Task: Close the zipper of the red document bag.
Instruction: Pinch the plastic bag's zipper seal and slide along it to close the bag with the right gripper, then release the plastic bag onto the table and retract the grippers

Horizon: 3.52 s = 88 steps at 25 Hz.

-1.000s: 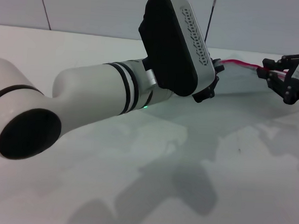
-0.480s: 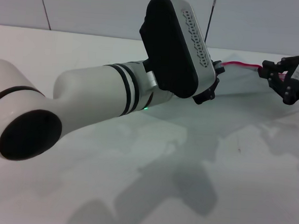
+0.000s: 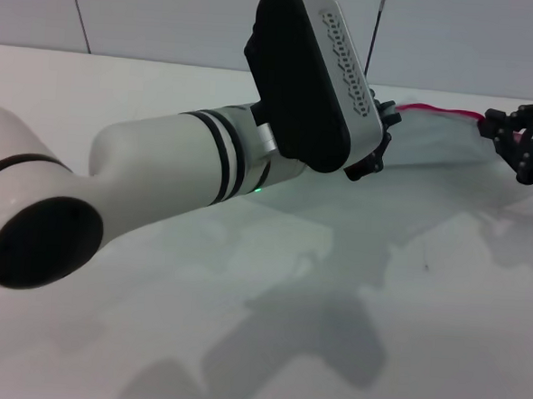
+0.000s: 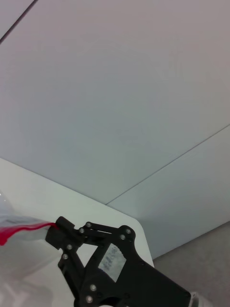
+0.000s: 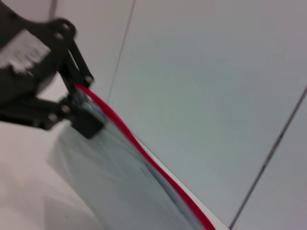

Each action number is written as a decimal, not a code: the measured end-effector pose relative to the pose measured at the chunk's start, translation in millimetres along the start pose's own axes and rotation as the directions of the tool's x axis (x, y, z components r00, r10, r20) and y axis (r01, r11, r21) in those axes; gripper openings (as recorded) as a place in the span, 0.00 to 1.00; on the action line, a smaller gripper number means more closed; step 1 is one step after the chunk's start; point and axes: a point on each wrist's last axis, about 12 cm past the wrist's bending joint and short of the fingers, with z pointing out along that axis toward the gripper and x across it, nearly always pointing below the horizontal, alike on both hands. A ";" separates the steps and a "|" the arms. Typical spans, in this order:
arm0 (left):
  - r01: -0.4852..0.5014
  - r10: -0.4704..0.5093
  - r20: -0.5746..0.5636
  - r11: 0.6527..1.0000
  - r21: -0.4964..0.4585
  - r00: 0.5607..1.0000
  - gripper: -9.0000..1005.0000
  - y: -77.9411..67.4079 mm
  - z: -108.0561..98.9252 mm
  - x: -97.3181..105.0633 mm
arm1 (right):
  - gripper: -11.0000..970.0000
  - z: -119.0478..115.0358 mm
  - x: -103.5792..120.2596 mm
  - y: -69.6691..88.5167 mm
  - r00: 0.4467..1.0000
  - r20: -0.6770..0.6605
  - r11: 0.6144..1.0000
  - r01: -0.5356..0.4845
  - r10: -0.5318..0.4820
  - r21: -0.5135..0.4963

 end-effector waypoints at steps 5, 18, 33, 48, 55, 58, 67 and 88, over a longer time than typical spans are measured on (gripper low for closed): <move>-0.011 0.012 0.012 1.000 -0.008 1.000 0.09 -0.2 -5.7 -2.0 | 0.09 -0.4 4.9 -2.2 1.000 -0.024 1.000 -0.002 0.003 0.024; -0.011 0.012 0.030 1.000 -0.028 0.999 0.09 -0.6 -19.0 -4.8 | 0.09 0.5 22.5 -8.0 0.993 -0.120 0.995 0.014 -0.002 0.095; -0.021 0.024 0.060 0.999 -0.045 0.998 0.09 -1.0 -32.3 -13.7 | 0.09 1.8 37.8 -12.0 0.980 -0.201 0.988 0.024 0.008 0.155; -0.009 0.013 0.059 0.998 -0.063 0.998 0.09 -1.0 -44.5 -12.6 | 0.09 4.3 50.2 -11.3 0.968 -0.251 0.982 0.028 0.021 0.187; -0.008 0.012 0.059 0.997 -0.073 0.998 0.09 -0.3 -48.1 -12.1 | 0.09 3.7 52.5 -11.6 0.965 -0.261 0.981 0.030 0.022 0.193; -0.008 0.013 0.061 0.997 -0.074 0.998 0.09 0.2 -48.3 -12.5 | 0.09 3.8 53.6 -11.5 0.964 -0.266 0.980 0.035 0.018 0.196; -0.009 0.014 0.059 0.997 -0.075 0.998 0.09 0.8 -47.6 -12.0 | 0.09 5.3 54.6 -12.7 0.960 -0.279 0.977 0.045 0.015 0.209; 0.144 -0.136 0.061 0.979 -0.142 0.989 0.56 26.9 -44.1 6.7 | 0.62 -2.6 55.4 -15.1 0.976 -0.158 0.939 -0.093 0.152 0.330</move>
